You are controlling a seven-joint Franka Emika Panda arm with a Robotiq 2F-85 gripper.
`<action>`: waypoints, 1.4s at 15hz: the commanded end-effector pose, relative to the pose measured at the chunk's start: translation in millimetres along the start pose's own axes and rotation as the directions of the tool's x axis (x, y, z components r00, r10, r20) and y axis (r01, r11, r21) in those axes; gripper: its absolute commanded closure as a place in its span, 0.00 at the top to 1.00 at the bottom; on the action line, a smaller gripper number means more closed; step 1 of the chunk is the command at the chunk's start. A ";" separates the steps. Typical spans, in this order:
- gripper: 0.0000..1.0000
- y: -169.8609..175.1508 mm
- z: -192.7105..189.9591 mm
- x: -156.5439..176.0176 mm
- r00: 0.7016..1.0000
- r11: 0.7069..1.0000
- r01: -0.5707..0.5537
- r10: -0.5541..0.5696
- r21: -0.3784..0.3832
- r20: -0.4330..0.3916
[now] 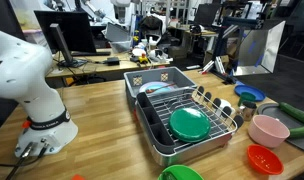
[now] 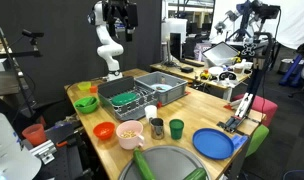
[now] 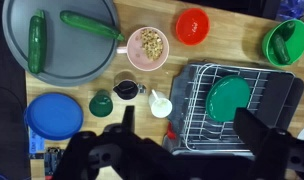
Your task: Remove one zucchini from the grey tray and put it on the dark blue plate
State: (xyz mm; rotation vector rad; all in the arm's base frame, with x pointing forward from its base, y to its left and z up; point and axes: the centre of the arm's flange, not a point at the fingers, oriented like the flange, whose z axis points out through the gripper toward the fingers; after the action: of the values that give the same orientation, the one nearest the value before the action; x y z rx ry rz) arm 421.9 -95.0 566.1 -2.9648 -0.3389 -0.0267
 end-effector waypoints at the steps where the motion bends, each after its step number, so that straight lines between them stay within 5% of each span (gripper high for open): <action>1: 1.00 0.0 0.0 0.0 1.000 1.000 0.000 0.000 0.000 0.000; 11: 1.00 11.7 16.7 -4.8 0.996 0.996 -0.087 0.087 -0.013 0.033; 20: 1.00 55.4 86.3 -27.6 0.922 0.938 -0.344 0.330 0.041 0.205; 21: 1.00 53.2 80.3 -23.6 0.937 0.950 -0.311 0.302 0.024 0.177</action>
State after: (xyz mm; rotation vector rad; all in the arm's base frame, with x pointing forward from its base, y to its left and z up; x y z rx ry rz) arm 410.8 -138.9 477.4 -2.9375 0.1074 0.2730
